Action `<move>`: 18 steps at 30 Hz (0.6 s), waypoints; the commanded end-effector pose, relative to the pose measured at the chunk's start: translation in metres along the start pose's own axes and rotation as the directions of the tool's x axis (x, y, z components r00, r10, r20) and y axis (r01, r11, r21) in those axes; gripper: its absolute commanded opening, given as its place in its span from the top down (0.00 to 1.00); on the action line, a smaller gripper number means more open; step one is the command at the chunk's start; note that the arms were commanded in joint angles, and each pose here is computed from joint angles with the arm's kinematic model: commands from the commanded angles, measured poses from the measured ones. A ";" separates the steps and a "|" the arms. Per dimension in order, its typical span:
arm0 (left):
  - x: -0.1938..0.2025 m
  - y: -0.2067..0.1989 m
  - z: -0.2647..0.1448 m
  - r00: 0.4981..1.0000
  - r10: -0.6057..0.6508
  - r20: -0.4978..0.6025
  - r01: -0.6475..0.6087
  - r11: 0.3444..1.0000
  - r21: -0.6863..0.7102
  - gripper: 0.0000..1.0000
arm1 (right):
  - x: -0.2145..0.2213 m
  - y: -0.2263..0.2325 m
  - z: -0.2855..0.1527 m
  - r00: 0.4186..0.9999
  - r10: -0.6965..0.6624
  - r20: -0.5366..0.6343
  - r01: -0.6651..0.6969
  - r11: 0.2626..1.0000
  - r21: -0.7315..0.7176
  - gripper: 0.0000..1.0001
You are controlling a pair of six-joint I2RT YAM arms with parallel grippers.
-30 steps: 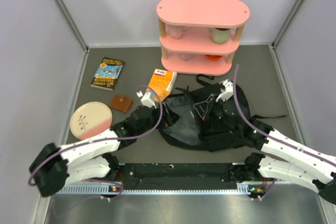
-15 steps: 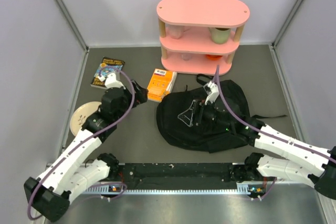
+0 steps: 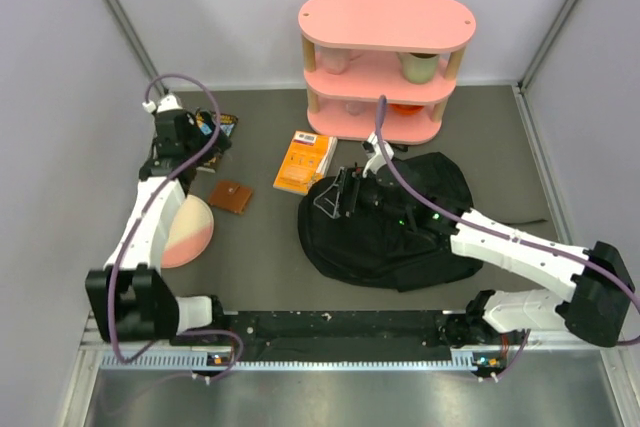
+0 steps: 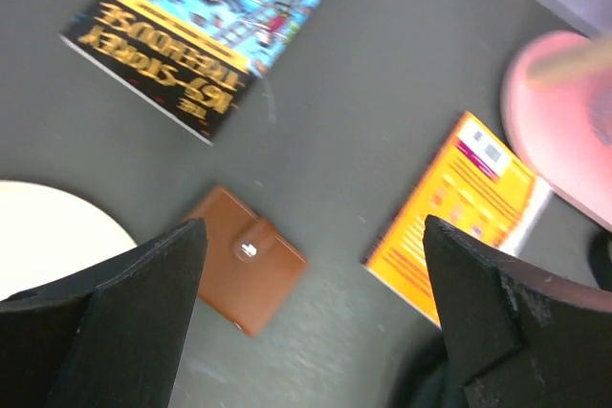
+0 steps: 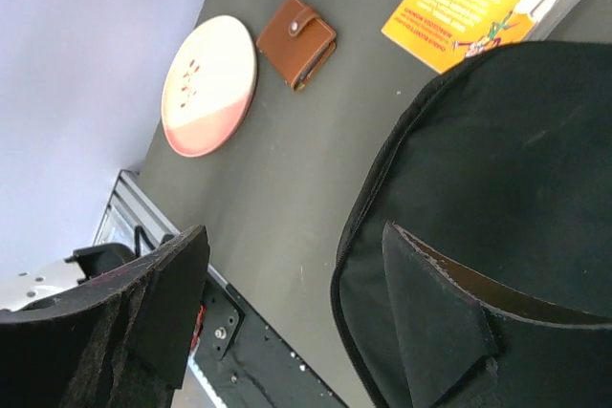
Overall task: Pack the student bag
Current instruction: Pick up the book from the center of the board.
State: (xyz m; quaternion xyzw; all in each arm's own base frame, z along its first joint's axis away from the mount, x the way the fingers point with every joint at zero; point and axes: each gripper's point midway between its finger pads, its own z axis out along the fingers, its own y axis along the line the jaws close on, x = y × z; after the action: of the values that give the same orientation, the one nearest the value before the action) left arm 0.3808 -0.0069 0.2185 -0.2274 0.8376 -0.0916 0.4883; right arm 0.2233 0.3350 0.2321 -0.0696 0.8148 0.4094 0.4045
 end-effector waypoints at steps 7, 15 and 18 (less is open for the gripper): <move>-0.040 0.065 0.101 0.998 0.059 -0.026 -0.062 0.993 -0.103 0.02 | 0.005 0.013 -0.012 1.000 0.002 -0.010 -0.003 0.997 -0.077 0.26; -0.067 0.110 0.140 0.999 0.044 0.025 -0.039 0.985 -0.167 0.02 | 0.013 0.002 -0.019 0.999 -0.025 -0.021 0.024 0.998 -0.062 0.26; -0.067 0.136 0.155 0.999 0.033 0.019 -0.028 0.970 -0.242 0.02 | 0.015 0.001 -0.015 0.999 -0.043 -0.030 0.042 0.998 -0.056 0.26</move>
State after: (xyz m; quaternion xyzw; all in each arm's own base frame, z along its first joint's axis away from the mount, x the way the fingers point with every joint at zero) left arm 0.4787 0.1265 0.1267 -0.2749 0.8595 -0.0077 0.4308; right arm 0.2043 0.3245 0.2171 -0.0874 0.8189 0.4166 0.3849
